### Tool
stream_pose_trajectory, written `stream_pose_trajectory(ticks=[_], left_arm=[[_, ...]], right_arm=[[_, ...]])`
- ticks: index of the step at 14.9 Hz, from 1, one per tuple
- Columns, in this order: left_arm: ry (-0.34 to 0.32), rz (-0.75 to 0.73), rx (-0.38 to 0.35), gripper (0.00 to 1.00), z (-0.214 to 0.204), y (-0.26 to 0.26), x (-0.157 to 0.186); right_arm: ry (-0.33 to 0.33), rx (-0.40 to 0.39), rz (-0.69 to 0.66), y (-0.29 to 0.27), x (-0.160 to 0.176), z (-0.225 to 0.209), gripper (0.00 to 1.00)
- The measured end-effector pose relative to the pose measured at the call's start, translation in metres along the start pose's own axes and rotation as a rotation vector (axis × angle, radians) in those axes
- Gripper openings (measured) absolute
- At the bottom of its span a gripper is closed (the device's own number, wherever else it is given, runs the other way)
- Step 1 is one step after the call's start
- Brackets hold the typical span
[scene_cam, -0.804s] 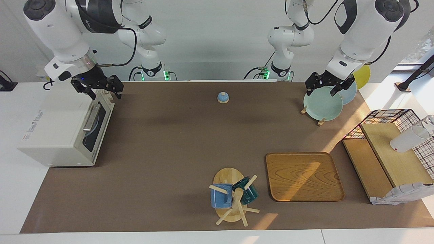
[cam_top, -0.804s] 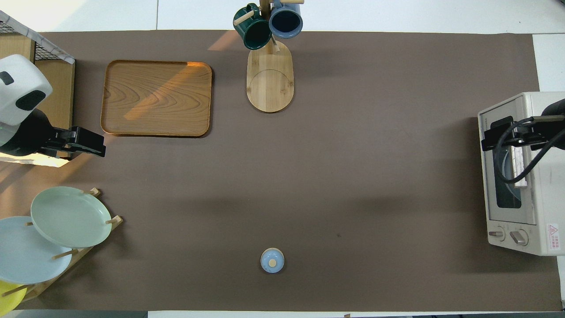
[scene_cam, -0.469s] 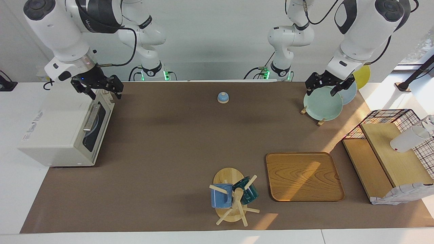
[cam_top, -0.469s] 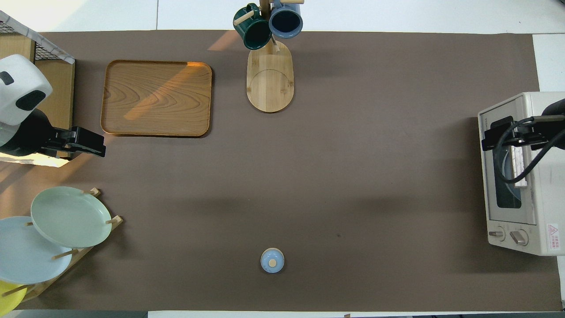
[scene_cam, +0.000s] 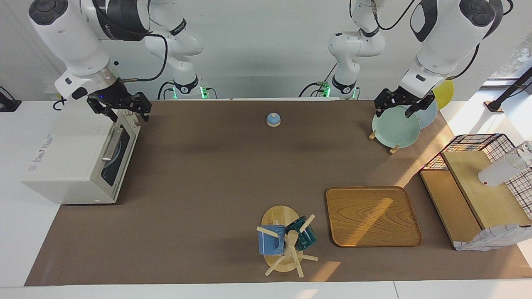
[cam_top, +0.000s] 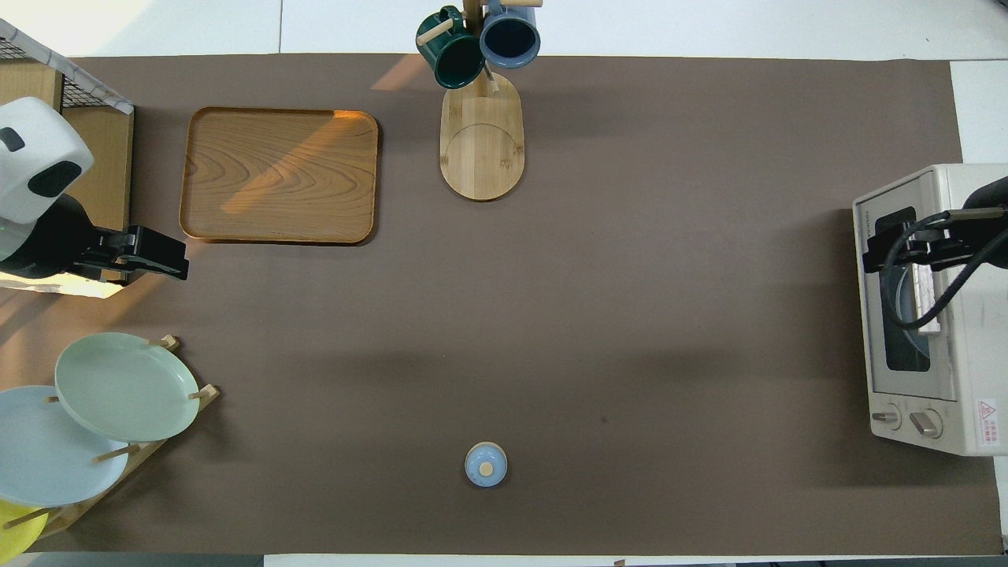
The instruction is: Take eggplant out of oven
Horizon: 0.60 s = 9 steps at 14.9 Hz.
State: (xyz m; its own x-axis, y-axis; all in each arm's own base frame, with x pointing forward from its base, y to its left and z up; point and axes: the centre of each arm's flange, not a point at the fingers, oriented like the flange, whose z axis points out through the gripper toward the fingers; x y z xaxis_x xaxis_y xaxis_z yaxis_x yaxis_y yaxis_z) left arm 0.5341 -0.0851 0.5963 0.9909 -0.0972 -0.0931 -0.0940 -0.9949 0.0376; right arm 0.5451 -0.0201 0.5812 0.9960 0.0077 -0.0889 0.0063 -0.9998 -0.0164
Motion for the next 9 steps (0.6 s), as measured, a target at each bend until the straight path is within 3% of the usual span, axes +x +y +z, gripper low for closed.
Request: stream_pose_trajectory(ticks=[6,7,9], left_arm=[[0.0,0.0,0.0,1.0,0.0,0.0,0.0],[0.0,0.0,0.0,1.0,0.0,0.0,0.0],[0.0,0.0,0.0,1.0,0.0,0.0,0.0]], right_arm=[[0.032,-0.033,-0.127,0.011,0.003,0.016,0.06],[0.034,-0.076,-0.118,0.017,0.003,0.017,0.01],[0.033,-0.158,-0.06,0.03,0.004,0.025,0.01]])
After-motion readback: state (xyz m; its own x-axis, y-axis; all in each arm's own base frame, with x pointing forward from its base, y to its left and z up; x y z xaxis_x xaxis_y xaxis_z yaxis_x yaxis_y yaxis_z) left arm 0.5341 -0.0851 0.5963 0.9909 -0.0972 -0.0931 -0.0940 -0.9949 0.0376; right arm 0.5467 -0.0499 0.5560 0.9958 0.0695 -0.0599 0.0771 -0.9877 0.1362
